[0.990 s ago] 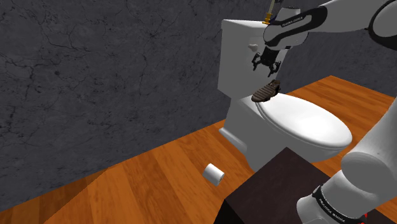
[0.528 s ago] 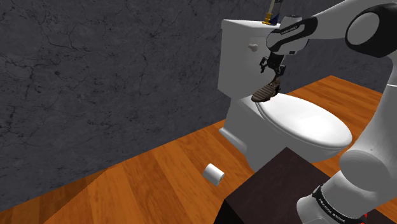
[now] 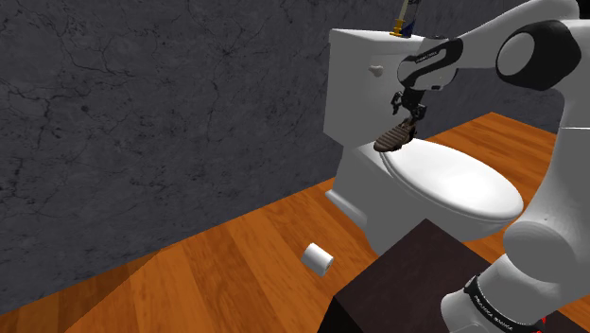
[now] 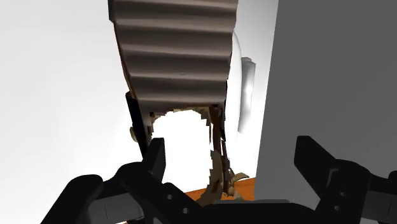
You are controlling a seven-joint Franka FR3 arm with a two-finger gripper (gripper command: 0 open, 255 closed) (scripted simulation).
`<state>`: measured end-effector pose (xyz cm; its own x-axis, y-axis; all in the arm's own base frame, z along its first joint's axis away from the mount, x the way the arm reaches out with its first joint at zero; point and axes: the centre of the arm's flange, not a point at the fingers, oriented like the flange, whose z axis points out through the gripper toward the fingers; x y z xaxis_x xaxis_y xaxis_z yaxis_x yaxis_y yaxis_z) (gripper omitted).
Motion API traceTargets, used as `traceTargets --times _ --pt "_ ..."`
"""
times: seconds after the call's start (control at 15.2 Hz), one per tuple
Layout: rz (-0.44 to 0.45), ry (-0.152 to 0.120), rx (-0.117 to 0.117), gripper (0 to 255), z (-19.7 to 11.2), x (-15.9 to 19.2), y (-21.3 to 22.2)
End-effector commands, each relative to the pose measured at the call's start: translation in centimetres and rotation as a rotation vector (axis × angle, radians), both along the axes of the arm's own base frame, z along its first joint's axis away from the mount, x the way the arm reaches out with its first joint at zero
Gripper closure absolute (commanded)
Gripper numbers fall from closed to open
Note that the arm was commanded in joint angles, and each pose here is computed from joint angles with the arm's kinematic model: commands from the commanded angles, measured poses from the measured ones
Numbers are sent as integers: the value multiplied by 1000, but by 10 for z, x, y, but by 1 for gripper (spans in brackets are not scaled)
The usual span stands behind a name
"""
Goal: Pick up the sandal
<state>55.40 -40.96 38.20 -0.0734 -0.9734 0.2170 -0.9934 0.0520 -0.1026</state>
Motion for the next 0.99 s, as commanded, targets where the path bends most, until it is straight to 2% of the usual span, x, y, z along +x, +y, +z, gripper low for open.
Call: traceTargets --times 0.0,0.2,0.26,0.92 --pt "-1 0 0 0 -11 0 0" --pt "-1 0 0 0 -19 0 0" --pt "-1 0 0 255 -20 -1 -1" --pt "-1 0 0 255 -14 0 0"
